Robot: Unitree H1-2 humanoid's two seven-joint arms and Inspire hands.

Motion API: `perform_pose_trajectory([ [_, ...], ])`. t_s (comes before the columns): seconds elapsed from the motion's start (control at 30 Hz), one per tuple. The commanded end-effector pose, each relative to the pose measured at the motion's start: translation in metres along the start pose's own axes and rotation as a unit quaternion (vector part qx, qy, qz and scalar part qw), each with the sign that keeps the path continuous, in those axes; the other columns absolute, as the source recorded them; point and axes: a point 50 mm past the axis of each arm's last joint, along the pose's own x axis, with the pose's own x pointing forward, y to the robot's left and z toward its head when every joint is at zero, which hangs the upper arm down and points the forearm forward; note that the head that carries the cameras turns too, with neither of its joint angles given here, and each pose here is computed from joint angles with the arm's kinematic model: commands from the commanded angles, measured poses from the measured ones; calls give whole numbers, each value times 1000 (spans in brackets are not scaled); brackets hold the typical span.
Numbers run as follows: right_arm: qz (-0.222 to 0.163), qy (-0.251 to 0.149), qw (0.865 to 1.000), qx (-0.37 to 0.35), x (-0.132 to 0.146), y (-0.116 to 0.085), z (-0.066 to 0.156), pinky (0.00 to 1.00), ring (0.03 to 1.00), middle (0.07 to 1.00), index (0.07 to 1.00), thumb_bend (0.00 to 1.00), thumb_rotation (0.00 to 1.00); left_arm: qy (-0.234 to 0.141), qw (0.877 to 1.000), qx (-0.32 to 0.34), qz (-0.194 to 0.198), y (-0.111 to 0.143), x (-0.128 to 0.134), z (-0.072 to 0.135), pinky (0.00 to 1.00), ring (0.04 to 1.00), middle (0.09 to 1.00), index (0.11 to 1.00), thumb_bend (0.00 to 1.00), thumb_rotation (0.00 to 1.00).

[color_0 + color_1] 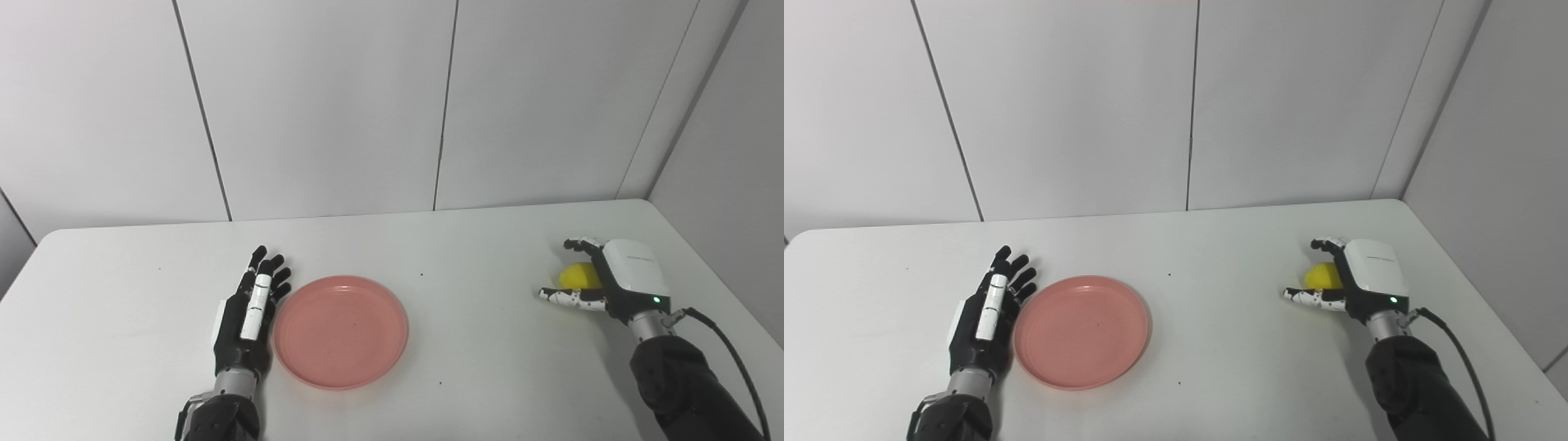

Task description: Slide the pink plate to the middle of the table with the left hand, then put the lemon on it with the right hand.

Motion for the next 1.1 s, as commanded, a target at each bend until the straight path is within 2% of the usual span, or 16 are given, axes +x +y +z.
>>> perform_pose_trajectory([
  [0.0,-41,0,999,-12,15,-24,-1,686,707,719,703,994,600,71,997,-8,18,7,-14,-28,856,859,883,914,655,741],
  [0.37,-25,5,1000,-12,12,-19,-1,670,704,725,709,995,623,71,997,-9,15,8,-15,-27,876,867,891,921,665,738],
  [0.47,-9,12,1000,-12,12,-17,-1,664,710,733,715,990,628,73,997,-10,18,9,-15,-28,870,864,887,920,667,734],
  [0.6,2,15,1000,-8,11,-13,-1,584,682,733,709,982,627,73,997,-10,20,9,-15,-28,872,861,883,916,671,726],
  [0.8,8,16,1000,-5,10,-9,-2,426,525,609,659,960,596,73,997,-5,19,10,-15,-26,868,861,885,922,682,728],
  [1.03,10,18,1000,1,9,-3,-4,403,476,555,612,936,567,73,997,-9,20,8,-14,-24,856,856,883,923,677,721],
  [1.07,9,18,1000,2,9,-1,-4,386,454,528,576,930,560,73,997,-8,20,8,-14,-24,856,855,885,928,683,722],
])
